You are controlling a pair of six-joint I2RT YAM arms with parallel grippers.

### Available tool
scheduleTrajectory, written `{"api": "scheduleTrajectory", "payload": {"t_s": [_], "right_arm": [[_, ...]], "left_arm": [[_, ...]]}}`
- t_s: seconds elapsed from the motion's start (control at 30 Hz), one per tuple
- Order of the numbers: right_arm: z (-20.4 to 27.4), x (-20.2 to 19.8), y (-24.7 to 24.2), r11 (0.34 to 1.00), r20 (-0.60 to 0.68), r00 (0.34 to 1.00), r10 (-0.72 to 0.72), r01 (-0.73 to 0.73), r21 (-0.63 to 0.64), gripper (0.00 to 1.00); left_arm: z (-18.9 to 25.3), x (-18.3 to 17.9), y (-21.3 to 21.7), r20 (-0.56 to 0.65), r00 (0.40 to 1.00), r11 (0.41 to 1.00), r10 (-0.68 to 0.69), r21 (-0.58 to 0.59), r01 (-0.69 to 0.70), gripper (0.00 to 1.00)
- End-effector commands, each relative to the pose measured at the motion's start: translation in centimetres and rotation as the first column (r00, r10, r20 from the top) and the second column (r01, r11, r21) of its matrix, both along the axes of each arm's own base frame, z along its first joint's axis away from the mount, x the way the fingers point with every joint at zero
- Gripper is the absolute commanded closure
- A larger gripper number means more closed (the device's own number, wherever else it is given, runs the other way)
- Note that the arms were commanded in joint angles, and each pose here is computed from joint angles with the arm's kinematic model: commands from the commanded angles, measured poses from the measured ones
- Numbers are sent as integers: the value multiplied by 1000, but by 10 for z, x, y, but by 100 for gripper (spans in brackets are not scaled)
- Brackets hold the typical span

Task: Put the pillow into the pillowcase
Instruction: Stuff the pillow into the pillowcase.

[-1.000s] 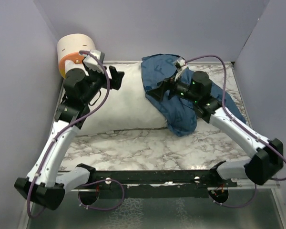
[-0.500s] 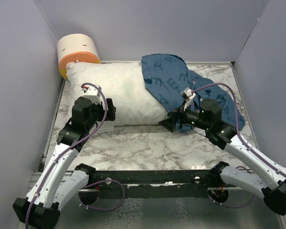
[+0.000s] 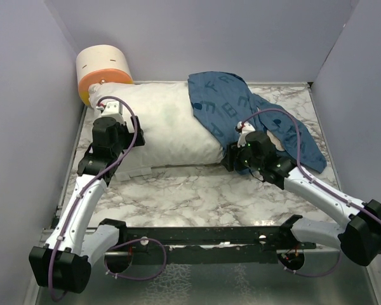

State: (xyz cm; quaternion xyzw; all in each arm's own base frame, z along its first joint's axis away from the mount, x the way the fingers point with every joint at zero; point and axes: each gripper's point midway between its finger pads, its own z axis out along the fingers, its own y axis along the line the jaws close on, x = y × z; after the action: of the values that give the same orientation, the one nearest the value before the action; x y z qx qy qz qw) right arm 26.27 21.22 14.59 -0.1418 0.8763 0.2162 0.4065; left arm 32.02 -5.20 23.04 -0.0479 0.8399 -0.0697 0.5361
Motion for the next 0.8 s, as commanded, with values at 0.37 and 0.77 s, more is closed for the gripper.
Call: {"api": "scheduleTrajectory", "payload": {"t_s": [0.37, 0.77], "right_arm": [[70, -1, 50, 958, 241, 955, 173, -220, 185, 97], [8, -58, 69, 856, 60, 877, 476, -478, 198, 96]], "left_arm": [[-69, 13, 23, -132, 991, 999, -33, 15, 35, 20], [-98, 2, -47, -175, 900, 901, -400, -258, 350, 67]]}}
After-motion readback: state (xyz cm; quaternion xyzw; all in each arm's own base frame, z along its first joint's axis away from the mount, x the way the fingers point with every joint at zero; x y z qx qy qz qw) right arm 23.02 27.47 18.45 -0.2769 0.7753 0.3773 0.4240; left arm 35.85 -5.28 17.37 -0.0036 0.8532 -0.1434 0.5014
